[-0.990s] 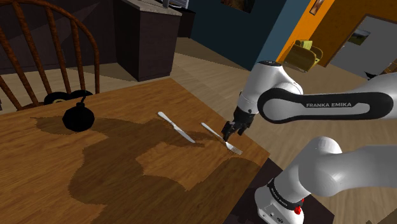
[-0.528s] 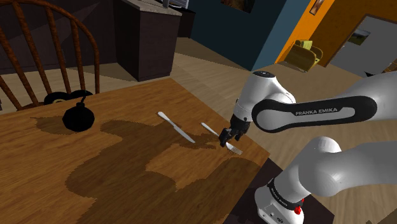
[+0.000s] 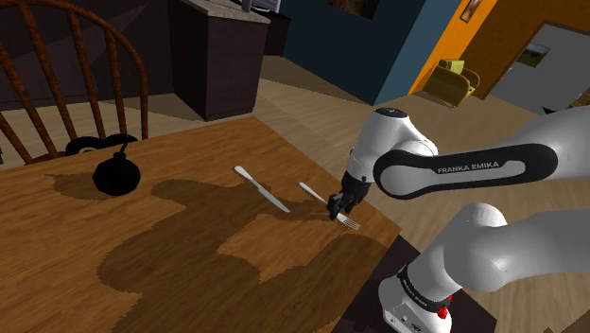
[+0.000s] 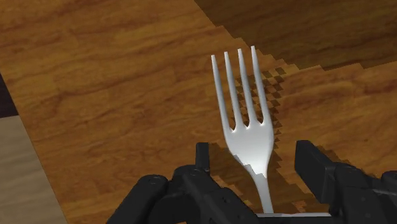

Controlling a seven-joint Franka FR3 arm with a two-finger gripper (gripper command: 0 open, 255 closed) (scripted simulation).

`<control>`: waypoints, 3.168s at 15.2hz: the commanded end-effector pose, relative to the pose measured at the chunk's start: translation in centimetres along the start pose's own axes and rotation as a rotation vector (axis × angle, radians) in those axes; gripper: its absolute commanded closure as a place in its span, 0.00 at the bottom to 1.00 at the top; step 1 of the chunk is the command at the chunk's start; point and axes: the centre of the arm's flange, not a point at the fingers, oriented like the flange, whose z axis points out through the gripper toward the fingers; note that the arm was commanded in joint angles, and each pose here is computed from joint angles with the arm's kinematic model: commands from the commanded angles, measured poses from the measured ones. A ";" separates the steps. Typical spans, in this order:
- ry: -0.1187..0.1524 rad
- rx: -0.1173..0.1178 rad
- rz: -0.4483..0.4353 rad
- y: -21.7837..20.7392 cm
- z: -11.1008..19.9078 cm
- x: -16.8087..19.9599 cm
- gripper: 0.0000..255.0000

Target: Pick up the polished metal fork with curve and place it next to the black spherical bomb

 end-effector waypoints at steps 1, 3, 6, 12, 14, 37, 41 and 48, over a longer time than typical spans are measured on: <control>0.000 0.000 0.000 0.0 0.0 0.0 1.00; 0.000 0.000 0.000 0.1 -0.1 0.1 1.00; 0.000 0.000 0.000 0.1 -0.1 0.1 1.00; 0.000 0.000 0.000 0.0 -1.6 -0.1 1.00; 0.000 0.000 0.000 0.0 -2.6 -0.1 1.00; 0.000 0.000 0.000 0.3 -14.8 -0.6 1.00; 0.000 0.000 0.000 0.3 -16.9 -0.7 1.00; 0.000 0.000 0.000 0.4 -20.6 -0.9 1.00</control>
